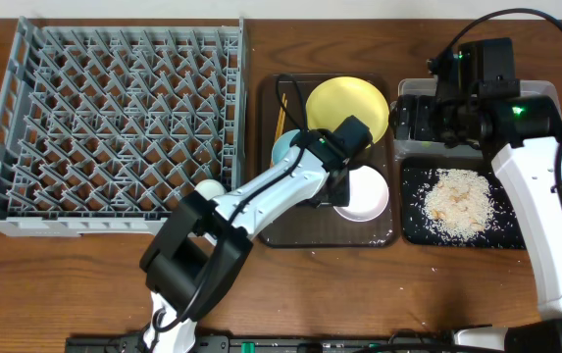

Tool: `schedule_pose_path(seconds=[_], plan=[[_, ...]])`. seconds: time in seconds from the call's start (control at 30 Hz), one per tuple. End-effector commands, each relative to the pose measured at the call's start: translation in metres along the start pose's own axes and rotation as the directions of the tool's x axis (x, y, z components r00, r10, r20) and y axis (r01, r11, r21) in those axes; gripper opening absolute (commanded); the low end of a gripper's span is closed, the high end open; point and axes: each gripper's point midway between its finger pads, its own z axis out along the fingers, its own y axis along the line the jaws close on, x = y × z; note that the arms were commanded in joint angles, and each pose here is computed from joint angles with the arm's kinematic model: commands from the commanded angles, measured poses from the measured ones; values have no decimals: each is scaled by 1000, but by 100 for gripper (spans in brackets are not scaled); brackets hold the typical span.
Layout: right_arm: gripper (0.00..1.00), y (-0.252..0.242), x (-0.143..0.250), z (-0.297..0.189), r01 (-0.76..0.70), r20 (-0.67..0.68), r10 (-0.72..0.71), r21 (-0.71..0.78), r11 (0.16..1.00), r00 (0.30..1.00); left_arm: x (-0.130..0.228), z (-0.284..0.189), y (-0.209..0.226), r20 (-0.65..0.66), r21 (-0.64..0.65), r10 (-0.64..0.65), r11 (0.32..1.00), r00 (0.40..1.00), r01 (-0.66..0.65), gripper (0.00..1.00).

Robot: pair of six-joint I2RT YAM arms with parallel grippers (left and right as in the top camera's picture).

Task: Sort waste into correct bins and load items into the dishwasher
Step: 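Move the left gripper to the pink bowl on the brown tray, then grasp the pink bowl rim with the left gripper and lift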

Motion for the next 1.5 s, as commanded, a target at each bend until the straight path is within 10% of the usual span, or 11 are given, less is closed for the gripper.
schedule_pose_path(seconds=[0.0, 0.23, 1.07, 1.47], plan=[[87, -5, -1, -3, -1, 8, 1, 10, 1000, 1000, -1, 1, -5, 2, 7, -5, 1000, 1000, 5, 53], [88, -4, -2, -3, -1, 10, 1, 10, 1000, 1000, -2, 1, -7, 10, 14, -13, 1000, 1000, 13, 31], [92, -2, 0, -2, 4, 4, -4, 6, 1000, 1000, -6, 10, -10, 33, 39, -35, 999, 999, 33, 31], [99, -2, 0, -2, -3, 5, 3, 6, 1000, 1000, -2, 18, -10, 5, 38, -34, 999, 999, 34, 12]])
